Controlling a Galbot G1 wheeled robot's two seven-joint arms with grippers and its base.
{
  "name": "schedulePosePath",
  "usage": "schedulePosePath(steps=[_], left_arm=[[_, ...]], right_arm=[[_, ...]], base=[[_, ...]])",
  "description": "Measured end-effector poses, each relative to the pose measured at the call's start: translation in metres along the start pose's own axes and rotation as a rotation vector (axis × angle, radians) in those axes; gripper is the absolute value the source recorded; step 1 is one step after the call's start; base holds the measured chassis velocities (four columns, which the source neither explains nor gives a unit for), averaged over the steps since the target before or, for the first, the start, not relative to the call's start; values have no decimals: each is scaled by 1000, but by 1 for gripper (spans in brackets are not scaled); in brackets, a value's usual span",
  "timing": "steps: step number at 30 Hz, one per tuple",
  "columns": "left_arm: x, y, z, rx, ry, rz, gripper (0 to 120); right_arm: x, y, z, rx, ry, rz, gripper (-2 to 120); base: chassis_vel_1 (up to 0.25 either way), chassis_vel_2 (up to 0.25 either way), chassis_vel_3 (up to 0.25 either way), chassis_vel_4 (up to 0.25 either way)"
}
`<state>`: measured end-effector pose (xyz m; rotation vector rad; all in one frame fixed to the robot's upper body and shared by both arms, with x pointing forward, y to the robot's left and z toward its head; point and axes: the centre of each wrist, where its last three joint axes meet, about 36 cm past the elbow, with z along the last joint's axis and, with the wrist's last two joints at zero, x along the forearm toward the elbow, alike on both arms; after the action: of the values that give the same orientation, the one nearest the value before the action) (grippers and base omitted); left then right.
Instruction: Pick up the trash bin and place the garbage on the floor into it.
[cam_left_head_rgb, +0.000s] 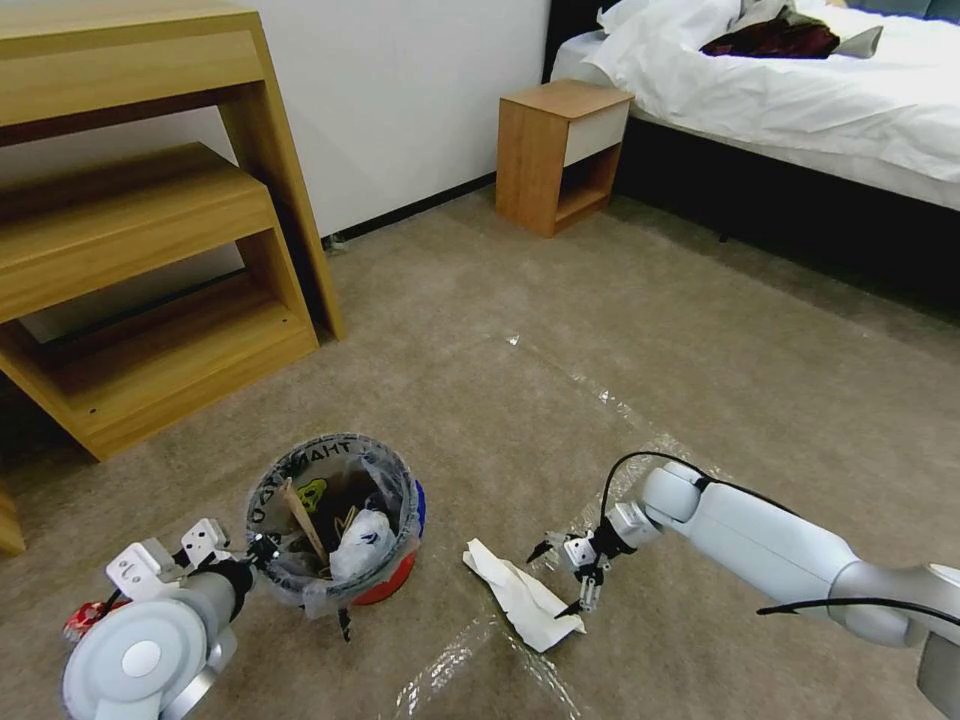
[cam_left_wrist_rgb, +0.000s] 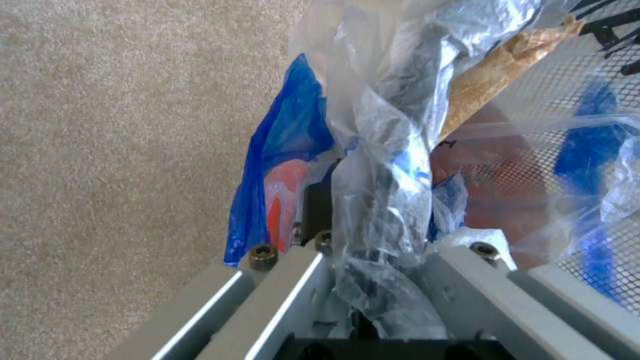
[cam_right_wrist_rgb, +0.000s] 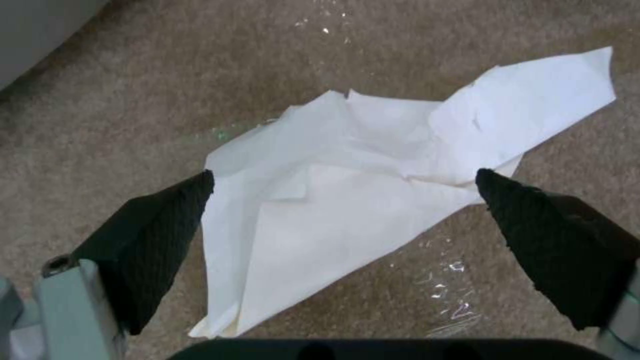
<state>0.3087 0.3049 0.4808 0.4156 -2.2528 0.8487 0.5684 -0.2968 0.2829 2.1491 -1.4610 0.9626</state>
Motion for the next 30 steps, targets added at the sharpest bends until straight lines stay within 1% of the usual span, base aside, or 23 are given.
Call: schedulePosePath(steps=[12,30], left_arm=[[-3,1,-1,2,1,-1,0],[-9,0,0,4,11,-1,0]], right_arm=[[-16,11,6,-7,0,-18,100],[-34,18,17,-20,6,-22,100]], base=[[0,0,0,0],[0,0,0,0]])
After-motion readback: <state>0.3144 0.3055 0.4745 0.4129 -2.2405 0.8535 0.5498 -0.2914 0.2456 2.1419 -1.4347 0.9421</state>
